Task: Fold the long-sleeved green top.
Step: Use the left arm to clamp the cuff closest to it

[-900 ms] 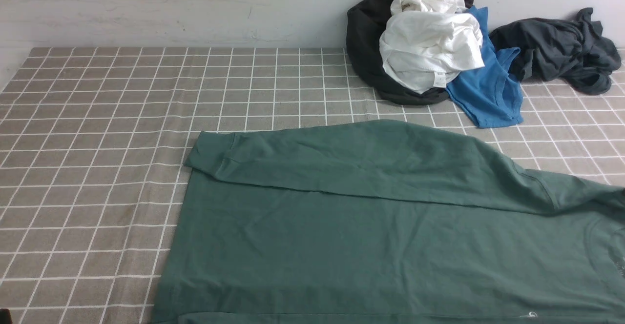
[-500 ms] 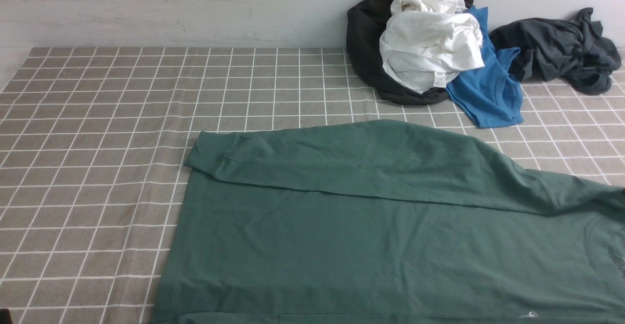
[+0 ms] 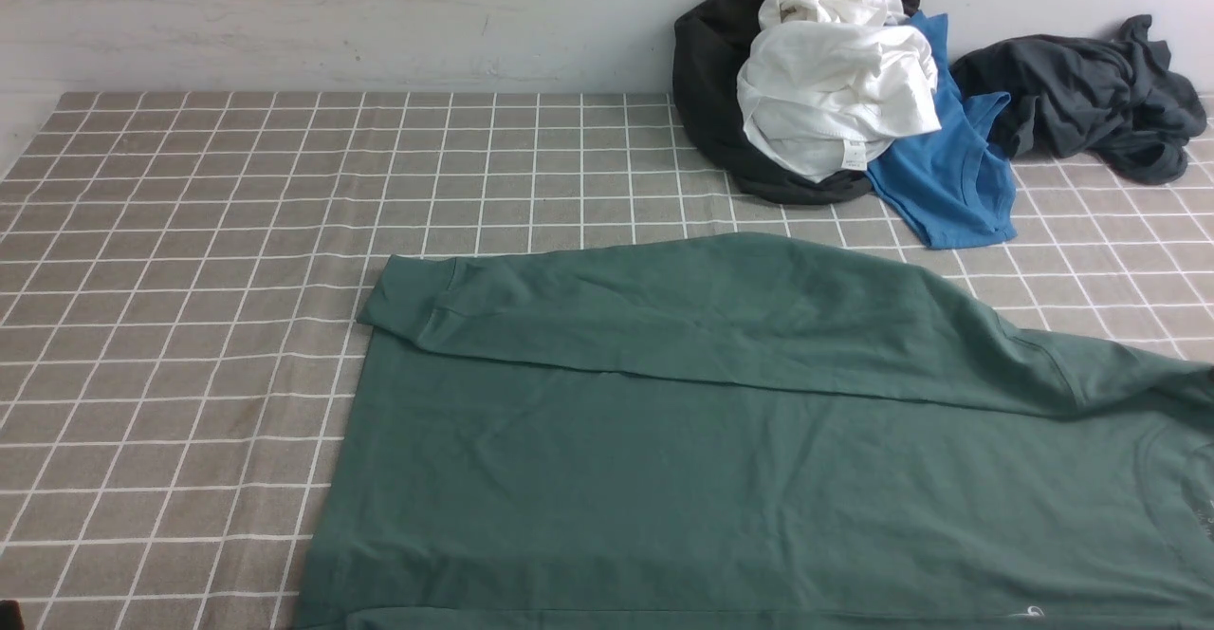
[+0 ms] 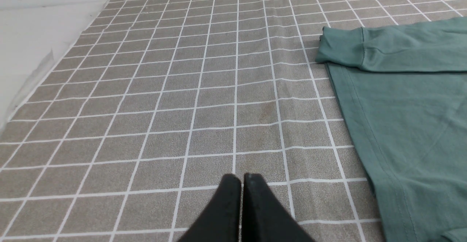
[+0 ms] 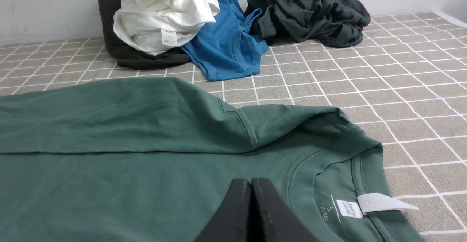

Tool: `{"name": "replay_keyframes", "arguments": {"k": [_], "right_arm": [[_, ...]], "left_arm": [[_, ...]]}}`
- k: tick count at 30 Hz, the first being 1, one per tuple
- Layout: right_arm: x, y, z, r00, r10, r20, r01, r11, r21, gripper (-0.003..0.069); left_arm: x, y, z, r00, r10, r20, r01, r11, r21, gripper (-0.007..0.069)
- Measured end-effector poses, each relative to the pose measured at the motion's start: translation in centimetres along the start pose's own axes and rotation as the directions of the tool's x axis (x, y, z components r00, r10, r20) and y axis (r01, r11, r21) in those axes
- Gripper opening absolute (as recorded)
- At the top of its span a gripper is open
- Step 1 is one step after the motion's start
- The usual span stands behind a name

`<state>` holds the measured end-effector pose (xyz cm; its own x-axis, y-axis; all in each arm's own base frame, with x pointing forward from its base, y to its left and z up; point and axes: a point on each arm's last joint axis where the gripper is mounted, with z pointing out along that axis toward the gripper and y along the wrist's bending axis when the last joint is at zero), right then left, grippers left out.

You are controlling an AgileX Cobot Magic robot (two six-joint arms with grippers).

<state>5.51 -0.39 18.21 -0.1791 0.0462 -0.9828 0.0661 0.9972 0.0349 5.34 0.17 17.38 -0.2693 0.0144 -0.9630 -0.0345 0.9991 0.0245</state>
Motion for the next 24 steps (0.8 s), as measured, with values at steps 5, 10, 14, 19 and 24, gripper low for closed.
{"name": "replay_keyframes", "arguments": {"k": [5,10,14,19,24], "right_arm": [[0.00,0.00,0.00,1.000,0.000,0.000,0.000,1.000,0.000,-0.0014],[0.00,0.00,0.00,1.000,0.001,0.000,-0.001,1.000,0.000,-0.0014],[0.00,0.00,0.00,1.000,0.002,0.000,-0.002,1.000,0.000,-0.0014],[0.00,0.02,0.00,1.000,0.009,0.000,-0.009,1.000,-0.002,-0.0014],[0.00,0.03,0.00,1.000,0.012,0.000,-0.012,1.000,-0.003,-0.0014]], "left_arm": [[0.00,0.00,0.00,1.000,0.000,0.000,0.000,1.000,0.000,-0.0007],[0.00,0.00,0.00,1.000,0.000,0.000,0.000,1.000,0.000,-0.0007],[0.00,0.00,0.00,1.000,0.001,0.000,-0.001,1.000,0.000,-0.0007],[0.00,0.02,0.00,1.000,0.011,0.000,-0.011,1.000,-0.003,-0.0007],[0.00,0.07,0.00,1.000,0.029,-0.001,-0.029,1.000,-0.008,-0.0007]]}}
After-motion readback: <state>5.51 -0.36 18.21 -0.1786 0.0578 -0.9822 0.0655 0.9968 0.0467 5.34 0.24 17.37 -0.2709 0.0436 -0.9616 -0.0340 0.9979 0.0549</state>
